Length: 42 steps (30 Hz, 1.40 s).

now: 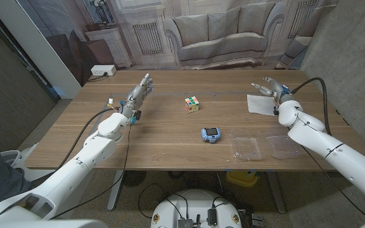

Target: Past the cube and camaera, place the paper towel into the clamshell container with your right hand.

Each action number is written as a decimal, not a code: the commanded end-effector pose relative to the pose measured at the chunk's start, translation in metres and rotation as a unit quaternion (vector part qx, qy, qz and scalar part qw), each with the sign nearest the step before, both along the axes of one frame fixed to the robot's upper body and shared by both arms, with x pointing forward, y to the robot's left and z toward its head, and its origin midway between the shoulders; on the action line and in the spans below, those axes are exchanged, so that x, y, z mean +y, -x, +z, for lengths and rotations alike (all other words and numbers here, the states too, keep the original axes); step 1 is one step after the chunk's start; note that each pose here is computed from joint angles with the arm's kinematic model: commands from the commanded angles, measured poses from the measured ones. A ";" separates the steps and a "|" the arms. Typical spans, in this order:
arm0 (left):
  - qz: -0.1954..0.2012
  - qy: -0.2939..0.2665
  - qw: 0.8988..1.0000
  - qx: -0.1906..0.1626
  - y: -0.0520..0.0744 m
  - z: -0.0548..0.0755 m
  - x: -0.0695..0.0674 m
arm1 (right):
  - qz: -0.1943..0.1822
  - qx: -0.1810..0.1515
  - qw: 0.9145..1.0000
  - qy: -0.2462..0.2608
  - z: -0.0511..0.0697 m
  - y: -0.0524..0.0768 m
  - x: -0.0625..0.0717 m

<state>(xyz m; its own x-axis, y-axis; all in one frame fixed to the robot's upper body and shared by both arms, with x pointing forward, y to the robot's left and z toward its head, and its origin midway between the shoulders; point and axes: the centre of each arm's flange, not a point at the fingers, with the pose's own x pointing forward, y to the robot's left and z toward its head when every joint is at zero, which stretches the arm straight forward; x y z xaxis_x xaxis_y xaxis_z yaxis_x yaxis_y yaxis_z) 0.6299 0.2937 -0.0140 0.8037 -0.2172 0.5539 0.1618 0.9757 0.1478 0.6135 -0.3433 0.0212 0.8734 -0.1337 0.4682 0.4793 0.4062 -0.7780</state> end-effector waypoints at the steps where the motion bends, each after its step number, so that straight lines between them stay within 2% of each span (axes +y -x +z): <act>1: -0.001 0.005 1.000 -0.004 0.001 0.001 0.002 | -0.020 0.007 0.999 0.027 0.001 -0.001 0.006; 23: -0.001 0.007 1.000 -0.005 -0.001 0.001 -0.002 | -0.045 0.018 0.997 0.059 -0.001 -0.004 0.008; 42: 0.001 0.007 1.000 -0.005 0.000 0.002 -0.002 | -0.052 0.043 0.996 0.063 -0.012 -0.012 0.009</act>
